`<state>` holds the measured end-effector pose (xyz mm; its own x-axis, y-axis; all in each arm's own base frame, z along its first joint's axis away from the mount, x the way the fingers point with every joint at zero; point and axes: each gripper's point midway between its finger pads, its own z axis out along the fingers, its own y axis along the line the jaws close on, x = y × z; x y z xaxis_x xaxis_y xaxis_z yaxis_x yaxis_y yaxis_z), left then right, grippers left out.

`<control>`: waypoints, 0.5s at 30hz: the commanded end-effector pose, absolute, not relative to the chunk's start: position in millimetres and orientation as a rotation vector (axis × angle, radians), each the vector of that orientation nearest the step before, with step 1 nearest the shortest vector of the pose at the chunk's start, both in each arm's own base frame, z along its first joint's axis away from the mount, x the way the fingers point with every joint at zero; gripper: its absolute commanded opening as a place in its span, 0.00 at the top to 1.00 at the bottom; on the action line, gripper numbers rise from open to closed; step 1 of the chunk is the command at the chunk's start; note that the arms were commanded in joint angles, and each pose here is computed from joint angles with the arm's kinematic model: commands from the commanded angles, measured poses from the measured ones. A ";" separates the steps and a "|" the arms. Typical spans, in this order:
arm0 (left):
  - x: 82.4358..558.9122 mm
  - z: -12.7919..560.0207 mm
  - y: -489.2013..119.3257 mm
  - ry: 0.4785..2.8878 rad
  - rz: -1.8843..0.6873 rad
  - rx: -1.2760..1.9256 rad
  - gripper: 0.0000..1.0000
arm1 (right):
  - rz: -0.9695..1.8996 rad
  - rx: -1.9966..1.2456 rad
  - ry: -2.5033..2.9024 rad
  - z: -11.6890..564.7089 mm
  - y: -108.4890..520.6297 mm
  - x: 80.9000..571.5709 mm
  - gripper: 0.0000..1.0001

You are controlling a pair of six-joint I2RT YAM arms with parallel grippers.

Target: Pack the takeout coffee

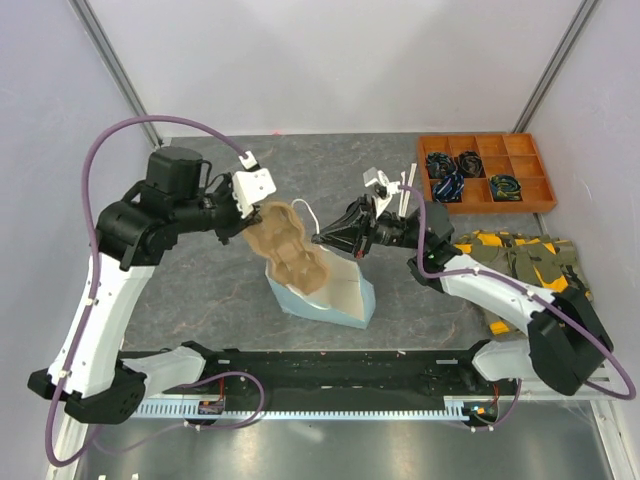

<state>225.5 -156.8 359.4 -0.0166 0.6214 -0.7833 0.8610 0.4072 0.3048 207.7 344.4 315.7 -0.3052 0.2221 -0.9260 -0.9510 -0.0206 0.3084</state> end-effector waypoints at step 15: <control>227.2 366.7 -175.0 1.867 -0.430 0.976 0.98 | 1.081 -0.572 1.429 318.4 307.5 209.9 1.00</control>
